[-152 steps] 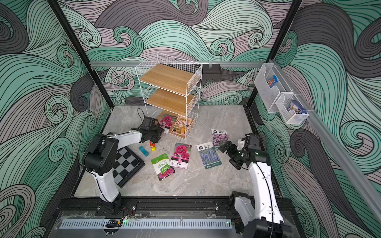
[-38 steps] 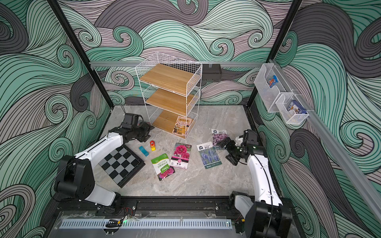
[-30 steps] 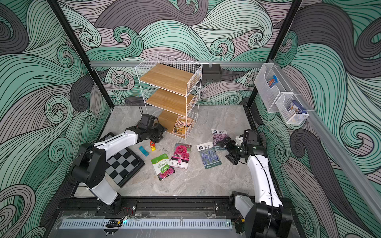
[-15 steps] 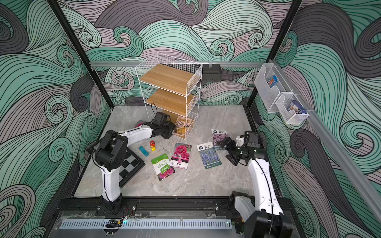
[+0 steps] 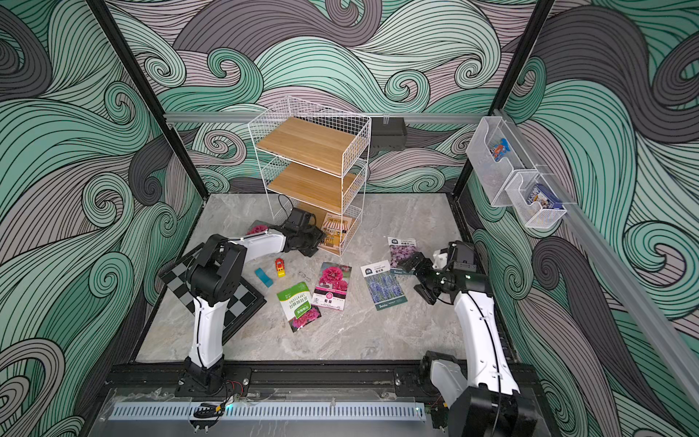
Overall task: Take the seed bag off the shelf
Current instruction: Pick up the seed packet from the shelf.
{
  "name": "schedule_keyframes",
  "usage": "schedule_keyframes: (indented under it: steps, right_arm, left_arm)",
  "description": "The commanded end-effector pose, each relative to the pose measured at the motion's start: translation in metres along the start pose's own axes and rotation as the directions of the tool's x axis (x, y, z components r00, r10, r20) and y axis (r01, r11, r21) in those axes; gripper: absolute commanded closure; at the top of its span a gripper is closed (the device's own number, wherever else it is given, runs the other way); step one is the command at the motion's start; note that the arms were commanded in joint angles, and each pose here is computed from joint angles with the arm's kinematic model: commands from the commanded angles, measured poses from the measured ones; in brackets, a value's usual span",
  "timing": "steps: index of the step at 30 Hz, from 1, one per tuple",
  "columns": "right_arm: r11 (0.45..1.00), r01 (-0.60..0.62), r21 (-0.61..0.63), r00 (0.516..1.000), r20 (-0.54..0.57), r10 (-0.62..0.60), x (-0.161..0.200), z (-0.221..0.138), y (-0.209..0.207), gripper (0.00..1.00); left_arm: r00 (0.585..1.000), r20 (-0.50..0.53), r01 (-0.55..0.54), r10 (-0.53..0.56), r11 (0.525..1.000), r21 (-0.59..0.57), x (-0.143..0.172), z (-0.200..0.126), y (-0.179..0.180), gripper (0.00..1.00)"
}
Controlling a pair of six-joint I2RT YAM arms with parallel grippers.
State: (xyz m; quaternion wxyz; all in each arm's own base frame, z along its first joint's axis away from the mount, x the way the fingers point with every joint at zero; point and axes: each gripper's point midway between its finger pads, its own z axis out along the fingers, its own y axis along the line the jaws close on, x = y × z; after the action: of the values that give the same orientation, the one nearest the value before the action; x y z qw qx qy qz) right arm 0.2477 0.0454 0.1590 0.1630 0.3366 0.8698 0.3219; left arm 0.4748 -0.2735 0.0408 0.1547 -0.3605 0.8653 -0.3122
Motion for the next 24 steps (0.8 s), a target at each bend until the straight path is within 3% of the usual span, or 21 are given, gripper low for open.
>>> schedule_keyframes:
  steps: [1,5,9,12,21,24]
  right_arm:
    - [1.0,0.012,-0.024,1.0,-0.011,-0.013,0.006,-0.001,0.003,0.01]
    - [0.999,0.014,-0.035,1.0,-0.008,-0.015,0.007,-0.003,0.005,0.01]
    - [0.999,0.016,-0.045,1.0,-0.005,-0.016,0.006,-0.005,0.009,0.01]
    - [0.999,0.018,-0.05,1.0,-0.001,-0.018,0.006,-0.006,0.01,0.01]
    - [0.998,0.023,-0.056,1.0,-0.002,-0.023,0.009,-0.007,0.009,0.01]
    - [0.998,0.023,-0.055,1.0,-0.003,-0.023,0.009,-0.006,0.009,0.01]
  left_arm:
    - [1.0,0.003,-0.005,0.005,0.999,-0.039,-0.003,0.012,0.008,0.34]
    - [1.0,-0.006,0.013,-0.014,0.996,-0.092,-0.004,0.016,0.017,0.36]
    - [0.999,-0.042,0.005,-0.012,0.987,-0.158,-0.002,0.016,0.025,0.52]
    - [0.998,-0.06,-0.011,0.0,0.984,-0.18,-0.001,0.014,0.028,0.57]
    - [0.998,-0.06,-0.019,0.008,0.981,-0.194,-0.01,0.007,0.036,0.67]
    - [0.998,-0.056,-0.024,0.014,0.982,-0.185,-0.014,0.005,0.036,0.76]
